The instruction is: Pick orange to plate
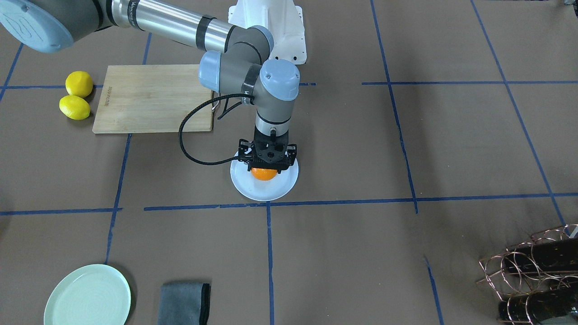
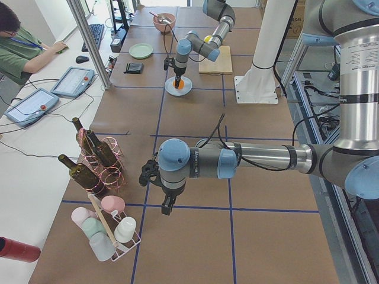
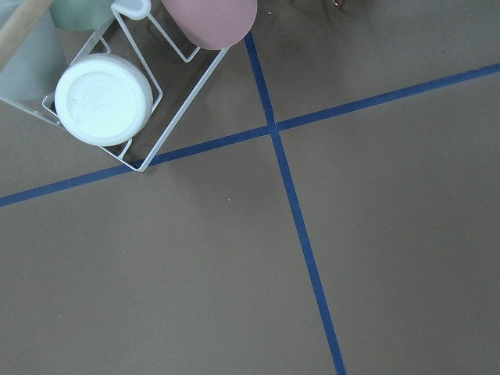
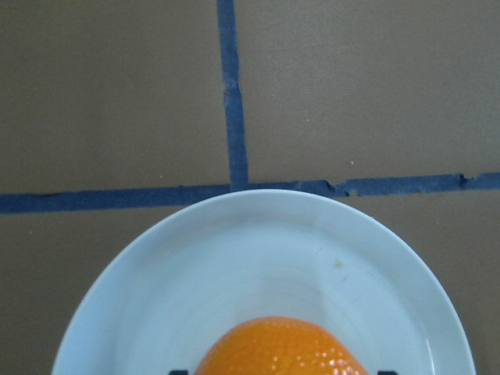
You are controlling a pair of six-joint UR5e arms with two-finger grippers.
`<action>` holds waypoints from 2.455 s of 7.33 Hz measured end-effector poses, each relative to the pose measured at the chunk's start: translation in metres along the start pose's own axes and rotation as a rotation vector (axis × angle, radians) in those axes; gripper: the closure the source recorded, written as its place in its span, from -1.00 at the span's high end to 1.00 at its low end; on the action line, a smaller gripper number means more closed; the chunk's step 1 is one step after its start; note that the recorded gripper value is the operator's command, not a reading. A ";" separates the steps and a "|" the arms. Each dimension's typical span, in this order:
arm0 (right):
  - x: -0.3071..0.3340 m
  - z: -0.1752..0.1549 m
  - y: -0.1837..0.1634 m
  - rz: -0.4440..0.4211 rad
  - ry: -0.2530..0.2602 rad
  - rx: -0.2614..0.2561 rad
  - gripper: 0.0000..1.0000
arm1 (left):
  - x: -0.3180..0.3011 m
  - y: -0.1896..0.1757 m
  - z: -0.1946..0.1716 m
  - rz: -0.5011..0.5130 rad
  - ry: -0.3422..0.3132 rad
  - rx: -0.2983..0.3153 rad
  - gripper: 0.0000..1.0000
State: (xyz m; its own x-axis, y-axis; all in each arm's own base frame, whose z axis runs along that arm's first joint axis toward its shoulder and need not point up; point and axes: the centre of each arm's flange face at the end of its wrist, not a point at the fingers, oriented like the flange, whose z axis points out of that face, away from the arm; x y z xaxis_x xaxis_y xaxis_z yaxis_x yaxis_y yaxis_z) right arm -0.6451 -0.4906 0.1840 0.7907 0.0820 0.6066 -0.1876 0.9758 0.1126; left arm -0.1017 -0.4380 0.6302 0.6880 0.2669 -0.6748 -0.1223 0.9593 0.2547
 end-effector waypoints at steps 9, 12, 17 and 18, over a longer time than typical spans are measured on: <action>0.425 -0.097 -0.235 -0.354 -0.206 -0.076 1.00 | -0.001 0.003 0.002 -0.027 0.004 -0.015 1.00; 0.639 -0.088 -0.216 -0.403 -0.189 -0.083 1.00 | 0.003 0.004 -0.003 -0.018 0.001 -0.010 1.00; 0.830 -0.046 -0.048 -0.159 -0.127 -0.212 1.00 | 0.005 0.012 -0.001 -0.014 0.002 -0.014 1.00; 0.843 -0.048 -0.039 -0.140 -0.119 -0.211 1.00 | 0.004 0.013 -0.001 -0.016 0.002 -0.015 1.00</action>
State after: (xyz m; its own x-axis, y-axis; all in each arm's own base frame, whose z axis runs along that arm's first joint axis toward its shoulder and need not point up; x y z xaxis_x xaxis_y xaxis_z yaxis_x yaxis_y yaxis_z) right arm 0.0563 -0.4495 0.6533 0.7240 -0.0689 0.6863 0.0543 0.9976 0.0428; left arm -0.1010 -0.4245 0.6303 0.6887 0.2518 -0.6799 -0.1219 0.9646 0.2337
